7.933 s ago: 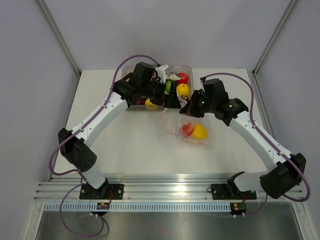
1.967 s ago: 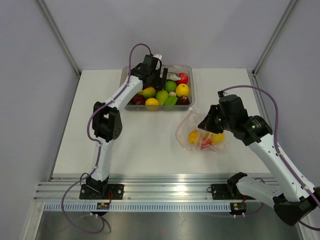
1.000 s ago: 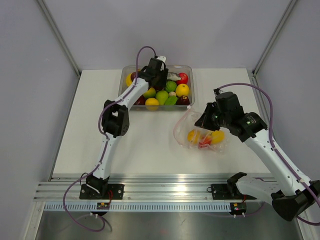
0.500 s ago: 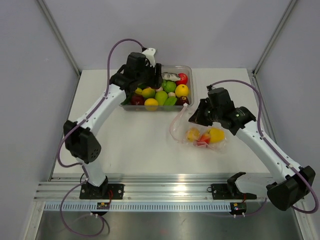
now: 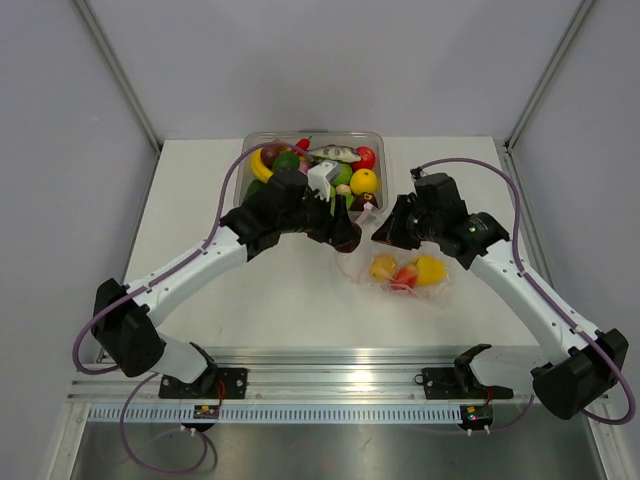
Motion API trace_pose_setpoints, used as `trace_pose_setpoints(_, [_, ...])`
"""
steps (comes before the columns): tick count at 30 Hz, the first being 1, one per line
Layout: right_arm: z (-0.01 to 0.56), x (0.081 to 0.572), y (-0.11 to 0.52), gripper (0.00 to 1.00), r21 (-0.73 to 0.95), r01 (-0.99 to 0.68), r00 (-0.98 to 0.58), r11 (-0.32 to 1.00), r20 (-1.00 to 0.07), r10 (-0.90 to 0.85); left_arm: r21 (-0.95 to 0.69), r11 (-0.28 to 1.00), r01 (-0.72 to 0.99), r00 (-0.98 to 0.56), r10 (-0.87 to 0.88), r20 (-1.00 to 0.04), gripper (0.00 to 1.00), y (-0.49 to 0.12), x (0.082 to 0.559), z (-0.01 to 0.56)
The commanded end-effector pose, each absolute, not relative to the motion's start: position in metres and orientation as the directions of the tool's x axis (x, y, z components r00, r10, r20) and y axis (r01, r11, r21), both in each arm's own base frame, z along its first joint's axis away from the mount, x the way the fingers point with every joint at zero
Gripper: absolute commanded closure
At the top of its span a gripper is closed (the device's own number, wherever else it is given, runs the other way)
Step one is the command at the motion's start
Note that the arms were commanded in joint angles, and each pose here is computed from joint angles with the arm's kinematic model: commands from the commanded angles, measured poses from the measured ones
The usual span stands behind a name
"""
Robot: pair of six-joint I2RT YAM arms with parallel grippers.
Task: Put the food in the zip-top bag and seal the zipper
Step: Place the fake fruit in the zipper food storage bag.
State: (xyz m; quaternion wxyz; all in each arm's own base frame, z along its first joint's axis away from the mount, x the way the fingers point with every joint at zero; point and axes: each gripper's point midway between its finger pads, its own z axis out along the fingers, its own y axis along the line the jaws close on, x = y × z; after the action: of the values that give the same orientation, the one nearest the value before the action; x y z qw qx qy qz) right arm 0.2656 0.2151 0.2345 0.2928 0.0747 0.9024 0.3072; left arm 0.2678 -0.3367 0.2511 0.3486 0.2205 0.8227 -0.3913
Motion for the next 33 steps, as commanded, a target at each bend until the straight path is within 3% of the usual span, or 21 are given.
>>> trace_pose_setpoints(1, [0.278, 0.261, 0.231, 0.94, 0.688, -0.156, -0.785, 0.709, -0.522, 0.333, -0.566, 0.496, 0.658, -0.653, 0.001, -0.757, 0.71, -0.361, 0.258, 0.279])
trace_pose_setpoints(8, [0.294, 0.249, 0.242, 0.93, 0.767, -0.188, -0.799, 0.613, -0.483, 0.359, -0.596, 0.495, 0.633, -0.688, 0.006, -0.725, 0.70, -0.382, 0.259, 0.261])
trace_pose_setpoints(10, [0.294, 0.246, 0.243, 0.93, 0.776, -0.189, -0.805, 0.601, -0.474, 0.358, -0.593, 0.512, 0.622, -0.691, 0.003, -0.722, 0.65, -0.386, 0.264, 0.256])
trace_pose_setpoints(11, [0.299, 0.242, 0.244, 0.93, 0.783, -0.210, -0.803, 0.585, -0.479, 0.354, -0.591, 0.506, 0.628, -0.688, 0.007, -0.726, 0.58, -0.390, 0.264, 0.258])
trace_pose_setpoints(12, [0.297, 0.240, 0.244, 0.93, 0.785, -0.207, -0.807, 0.583, -0.475, 0.352, -0.589, 0.509, 0.628, -0.691, 0.018, -0.722, 0.28, -0.393, 0.264, 0.256])
trace_pose_setpoints(14, [0.299, 0.236, 0.240, 0.93, 0.789, -0.204, -0.799, 0.580, -0.477, 0.367, -0.573, 0.502, 0.648, -0.685, 0.056, -0.726, 0.07, -0.397, 0.259, 0.258])
trace_pose_setpoints(15, [0.297, 0.234, 0.238, 0.92, 0.786, -0.198, -0.798, 0.585, -0.476, 0.370, -0.566, 0.505, 0.652, -0.685, 0.073, -0.724, 0.01, -0.398, 0.257, 0.257])
trace_pose_setpoints(23, [0.290, 0.230, 0.227, 0.92, 0.768, -0.170, -0.789, 0.617, -0.481, 0.382, -0.444, 0.466, 0.765, -0.602, 0.272, -0.751, 0.03, -0.379, 0.227, 0.257])
trace_pose_setpoints(28, [0.281, 0.231, 0.224, 0.92, 0.754, -0.147, -0.793, 0.641, -0.477, 0.379, -0.361, 0.467, 0.807, -0.538, 0.329, -0.776, 0.18, -0.345, 0.208, 0.264])
trace_pose_setpoints(33, [0.284, 0.232, 0.225, 0.92, 0.749, -0.149, -0.795, 0.646, -0.479, 0.372, -0.298, 0.452, 0.841, -0.449, 0.274, -0.851, 0.31, -0.311, 0.190, 0.297])
